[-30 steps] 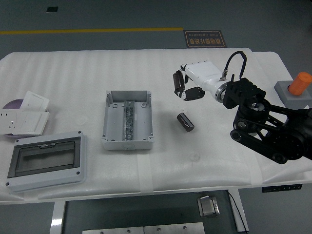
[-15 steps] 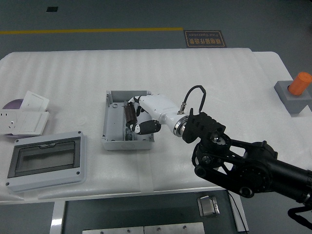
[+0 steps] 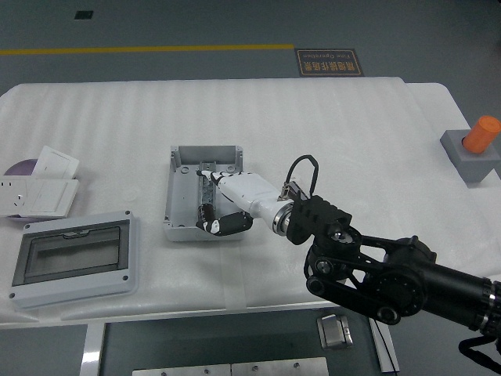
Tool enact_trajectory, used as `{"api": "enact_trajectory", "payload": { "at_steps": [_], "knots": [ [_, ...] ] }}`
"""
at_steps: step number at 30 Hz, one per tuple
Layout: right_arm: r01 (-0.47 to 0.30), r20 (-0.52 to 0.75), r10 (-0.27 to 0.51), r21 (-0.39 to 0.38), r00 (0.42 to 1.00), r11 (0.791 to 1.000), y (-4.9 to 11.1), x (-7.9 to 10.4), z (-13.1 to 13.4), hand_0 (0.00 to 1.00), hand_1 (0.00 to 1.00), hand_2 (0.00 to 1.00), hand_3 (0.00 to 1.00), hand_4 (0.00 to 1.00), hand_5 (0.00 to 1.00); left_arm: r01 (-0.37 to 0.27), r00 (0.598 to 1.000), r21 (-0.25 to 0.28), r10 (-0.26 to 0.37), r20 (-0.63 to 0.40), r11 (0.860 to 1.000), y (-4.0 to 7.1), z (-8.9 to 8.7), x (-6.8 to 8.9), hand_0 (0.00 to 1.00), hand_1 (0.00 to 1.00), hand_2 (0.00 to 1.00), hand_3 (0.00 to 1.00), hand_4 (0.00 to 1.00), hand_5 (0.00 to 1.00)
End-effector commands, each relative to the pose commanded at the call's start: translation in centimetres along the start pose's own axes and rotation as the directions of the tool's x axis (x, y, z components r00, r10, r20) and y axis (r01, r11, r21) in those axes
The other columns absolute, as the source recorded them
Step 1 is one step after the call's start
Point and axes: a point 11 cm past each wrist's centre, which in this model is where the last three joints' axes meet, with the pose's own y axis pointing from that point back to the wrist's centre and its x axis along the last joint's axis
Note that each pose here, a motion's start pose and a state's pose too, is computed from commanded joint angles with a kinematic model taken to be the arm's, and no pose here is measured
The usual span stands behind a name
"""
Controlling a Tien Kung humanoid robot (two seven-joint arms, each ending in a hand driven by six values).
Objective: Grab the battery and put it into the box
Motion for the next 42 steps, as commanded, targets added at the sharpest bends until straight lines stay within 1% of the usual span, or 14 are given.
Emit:
{"api": "enact_trajectory", "payload": {
  "at_steps": [2,5,8,11,12,17,18,23,24,29,30,35,36,42],
  "knots": [
    [-0.019,-0.013,0.019,-0.022,1.000,1.000,0.1,0.8,0.9,0.927,0.860,0.932,0.998,0.861,0.524,-0.001,1.000,-0.002,0.001,-0.002,1.000,0.0,0.1,0.0,0.628,0.652,0.315,0.575,0.500,0.504],
    [-0.059,-0.052,0.055,-0.085,0.997,0.995,0.5,2.7,3.5,0.927,0.860,0.932,0.998,0.861,0.524,-0.001,1.000,-0.002,0.001,-0.006,1.000,0.0,0.1,0.1,0.628,0.652,0.315,0.575,0.500,0.504],
    [-0.076,-0.113,0.060,-0.140,0.992,0.987,1.2,4.3,6.0,0.930,0.857,0.927,0.998,0.881,0.536,0.001,1.000,-0.003,-0.001,-0.009,1.000,0.0,0.2,0.0,0.629,0.652,0.300,0.573,0.501,0.501],
    [-0.064,-0.185,0.031,-0.174,0.982,0.983,2.0,5.4,7.8,0.930,0.857,0.927,0.998,0.881,0.536,0.000,1.000,-0.004,0.000,-0.013,1.000,0.0,0.2,0.0,0.629,0.652,0.300,0.573,0.501,0.501],
    [-0.054,-0.216,0.014,-0.180,0.976,0.982,2.2,5.7,8.2,0.913,0.836,0.875,0.998,0.887,0.544,-0.001,1.000,-0.005,0.001,-0.014,1.000,0.0,0.3,0.1,0.627,0.654,0.302,0.572,0.501,0.499],
    [-0.012,-0.372,-0.064,-0.198,0.926,0.980,3.4,6.9,9.9,0.913,0.836,0.875,0.998,0.887,0.544,-0.006,1.000,-0.009,0.006,-0.016,1.000,0.0,0.5,0.3,0.627,0.654,0.302,0.572,0.501,0.499],
    [-0.005,-0.407,-0.076,-0.196,0.910,0.981,3.5,7.1,10.0,0.887,0.806,0.839,0.988,0.881,0.543,-0.006,1.000,-0.009,0.006,-0.016,1.000,0.0,0.5,0.4,0.630,0.654,0.310,0.574,0.500,0.494],
    [0.028,-0.573,-0.127,-0.179,0.809,0.983,3.8,7.2,10.1,0.887,0.806,0.839,0.988,0.881,0.543,-0.009,1.000,-0.011,0.009,-0.016,1.000,0.0,0.6,0.5,0.630,0.654,0.310,0.574,0.500,0.494],
    [0.037,-0.597,-0.138,-0.178,0.790,0.983,3.8,7.0,10.1,0.886,0.802,0.830,0.976,0.867,0.523,-0.010,1.000,-0.012,0.010,-0.016,1.000,0.0,0.6,0.6,0.630,0.653,0.313,0.573,0.497,0.490],
    [0.109,-0.670,-0.201,-0.178,0.715,0.978,3.5,6.0,10.1,0.886,0.802,0.830,0.976,0.867,0.523,-0.013,1.000,-0.013,0.013,-0.013,1.000,0.0,0.6,0.7,0.630,0.653,0.313,0.573,0.497,0.490],
    [0.121,-0.679,-0.210,-0.177,0.703,0.977,3.3,6.1,9.9,0.891,0.806,0.833,0.982,0.863,0.482,-0.013,1.000,-0.014,0.013,-0.013,1.000,0.0,0.7,0.8,0.629,0.653,0.314,0.573,0.496,0.486],
    [0.166,-0.699,-0.250,-0.187,0.670,0.968,2.5,6.3,9.6,0.891,0.806,0.833,0.982,0.863,0.482,-0.015,1.000,-0.023,0.015,-0.012,1.000,0.1,1.1,0.9,0.629,0.653,0.314,0.573,0.496,0.486],
    [0.169,-0.699,-0.255,-0.192,0.668,0.967,2.4,6.3,9.7,0.890,0.806,0.835,0.985,0.850,0.451,-0.015,1.000,-0.024,0.015,-0.012,1.000,0.1,1.2,0.9,0.630,0.653,0.313,0.572,0.496,0.487],
    [0.176,-0.695,-0.276,-0.213,0.664,0.961,1.9,6.2,10.3,0.891,0.807,0.839,0.990,0.854,0.460,-0.016,1.000,-0.031,0.016,-0.013,0.999,0.1,1.4,1.0,0.630,0.653,0.314,0.571,0.496,0.487]
  ]
}}
